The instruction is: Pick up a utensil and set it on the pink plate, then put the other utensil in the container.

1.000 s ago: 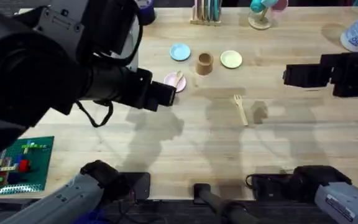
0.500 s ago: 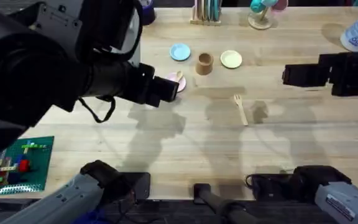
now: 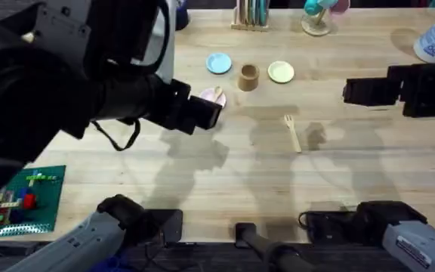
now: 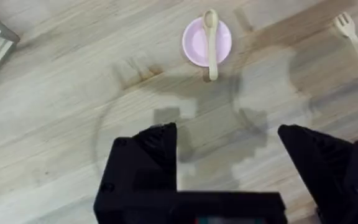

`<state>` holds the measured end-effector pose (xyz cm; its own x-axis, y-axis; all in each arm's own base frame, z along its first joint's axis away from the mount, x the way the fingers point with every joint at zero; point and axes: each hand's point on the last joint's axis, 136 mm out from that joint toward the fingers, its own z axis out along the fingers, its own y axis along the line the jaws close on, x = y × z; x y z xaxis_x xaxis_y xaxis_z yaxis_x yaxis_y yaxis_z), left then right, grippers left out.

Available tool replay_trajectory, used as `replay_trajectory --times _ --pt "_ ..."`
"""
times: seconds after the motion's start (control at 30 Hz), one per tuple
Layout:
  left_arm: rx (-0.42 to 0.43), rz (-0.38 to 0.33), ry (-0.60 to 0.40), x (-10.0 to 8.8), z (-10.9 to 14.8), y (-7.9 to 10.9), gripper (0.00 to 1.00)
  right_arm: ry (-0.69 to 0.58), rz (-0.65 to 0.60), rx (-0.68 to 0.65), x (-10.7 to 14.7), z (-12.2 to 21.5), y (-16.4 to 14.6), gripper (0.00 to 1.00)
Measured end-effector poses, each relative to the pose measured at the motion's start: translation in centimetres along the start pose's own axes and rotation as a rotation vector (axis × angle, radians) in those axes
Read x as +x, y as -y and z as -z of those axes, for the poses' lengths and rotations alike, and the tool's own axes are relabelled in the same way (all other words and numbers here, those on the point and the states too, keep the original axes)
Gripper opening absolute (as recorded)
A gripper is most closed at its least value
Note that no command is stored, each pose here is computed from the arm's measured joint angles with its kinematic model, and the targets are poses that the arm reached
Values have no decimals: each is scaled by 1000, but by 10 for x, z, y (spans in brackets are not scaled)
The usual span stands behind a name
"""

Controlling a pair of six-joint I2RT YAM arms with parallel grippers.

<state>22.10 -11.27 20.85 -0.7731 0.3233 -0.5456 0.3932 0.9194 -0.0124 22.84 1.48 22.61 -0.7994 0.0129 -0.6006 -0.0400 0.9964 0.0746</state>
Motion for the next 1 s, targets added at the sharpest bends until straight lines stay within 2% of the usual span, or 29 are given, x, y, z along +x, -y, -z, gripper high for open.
replay_trajectory --times 0.23,0.4,0.67,0.8,1.0 --pt "55 -9 61 13 -3 8 994 -2 0 0 0 0 0 998" --pt "67 -21 109 23 5 8 994 -2 0 0 0 0 0 998" --pt "72 -29 224 20 22 7 994 -7 -54 0 1 -1 0 998" --pt "70 -29 229 19 21 7 995 -65 -96 -11 8 -9 -2 998" --pt "69 -31 227 19 20 7 994 -216 -145 -39 21 -35 -8 998"
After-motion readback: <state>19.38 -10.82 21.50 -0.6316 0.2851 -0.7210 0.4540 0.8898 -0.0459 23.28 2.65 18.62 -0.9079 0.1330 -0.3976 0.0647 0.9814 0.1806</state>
